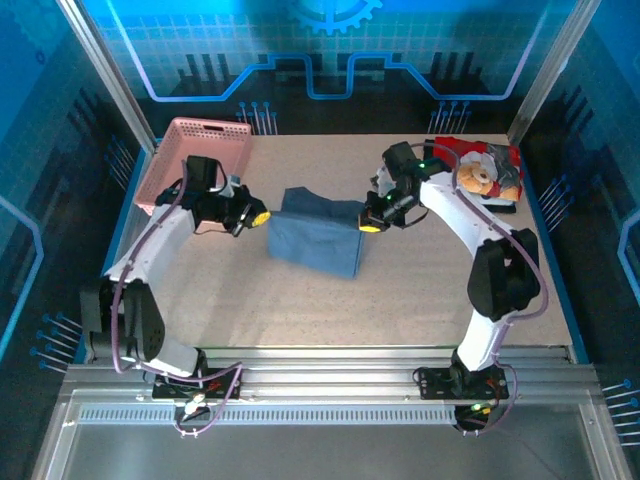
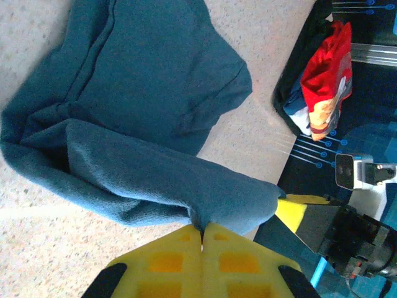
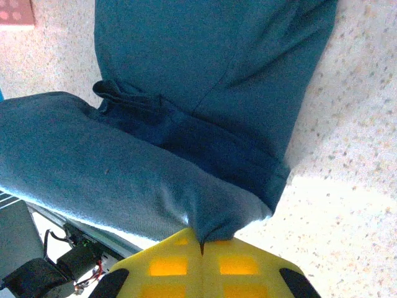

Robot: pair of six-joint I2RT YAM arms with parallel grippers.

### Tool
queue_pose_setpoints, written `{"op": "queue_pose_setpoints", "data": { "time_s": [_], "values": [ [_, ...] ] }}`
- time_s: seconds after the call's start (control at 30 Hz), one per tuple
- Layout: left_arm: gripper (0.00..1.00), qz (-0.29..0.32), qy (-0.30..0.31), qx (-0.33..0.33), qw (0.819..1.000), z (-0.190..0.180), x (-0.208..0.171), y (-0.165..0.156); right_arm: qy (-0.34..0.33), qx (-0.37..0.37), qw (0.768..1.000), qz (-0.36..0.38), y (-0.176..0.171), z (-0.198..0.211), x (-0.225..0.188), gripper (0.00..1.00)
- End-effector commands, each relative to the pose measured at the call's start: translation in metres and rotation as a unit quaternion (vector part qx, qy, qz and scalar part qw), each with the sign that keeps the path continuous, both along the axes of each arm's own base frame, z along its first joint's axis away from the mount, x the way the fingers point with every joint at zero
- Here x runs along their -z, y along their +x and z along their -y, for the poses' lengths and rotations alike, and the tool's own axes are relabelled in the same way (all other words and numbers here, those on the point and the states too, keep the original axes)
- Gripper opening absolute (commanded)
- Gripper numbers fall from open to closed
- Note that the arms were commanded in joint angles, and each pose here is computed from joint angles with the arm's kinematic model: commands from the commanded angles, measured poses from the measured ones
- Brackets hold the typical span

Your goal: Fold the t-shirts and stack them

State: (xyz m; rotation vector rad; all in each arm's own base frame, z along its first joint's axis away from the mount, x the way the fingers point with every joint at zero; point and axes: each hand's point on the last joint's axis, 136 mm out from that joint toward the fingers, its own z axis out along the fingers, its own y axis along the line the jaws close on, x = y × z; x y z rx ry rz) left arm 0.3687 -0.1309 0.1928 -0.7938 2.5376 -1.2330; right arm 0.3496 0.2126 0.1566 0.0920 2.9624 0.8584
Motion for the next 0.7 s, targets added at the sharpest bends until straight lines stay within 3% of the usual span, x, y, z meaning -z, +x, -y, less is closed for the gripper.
{"op": "queue_pose_setpoints", "data": {
  "time_s": [0.0, 0.33, 0.67],
  "values": [
    [0.0, 0.025, -0.006, 0.01, 1.0, -0.004, -0.006, 0.022, 0.001, -0.015, 1.0, -0.007, 0.012, 0.009, -0.001, 0.0],
    [0.0, 0.02, 0.002, 0.016, 1.0, -0.006, 0.008, 0.066, 0.004, 0.007, 1.0, -0.017, 0.051, 0.021, 0.013, 0.0],
    [0.0, -0.006, 0.014, 0.019, 1.0, -0.006, 0.051, 0.113, 0.006, 0.031, 0.999, -0.039, 0.087, 0.031, 0.046, 0.0]
  ]
}}
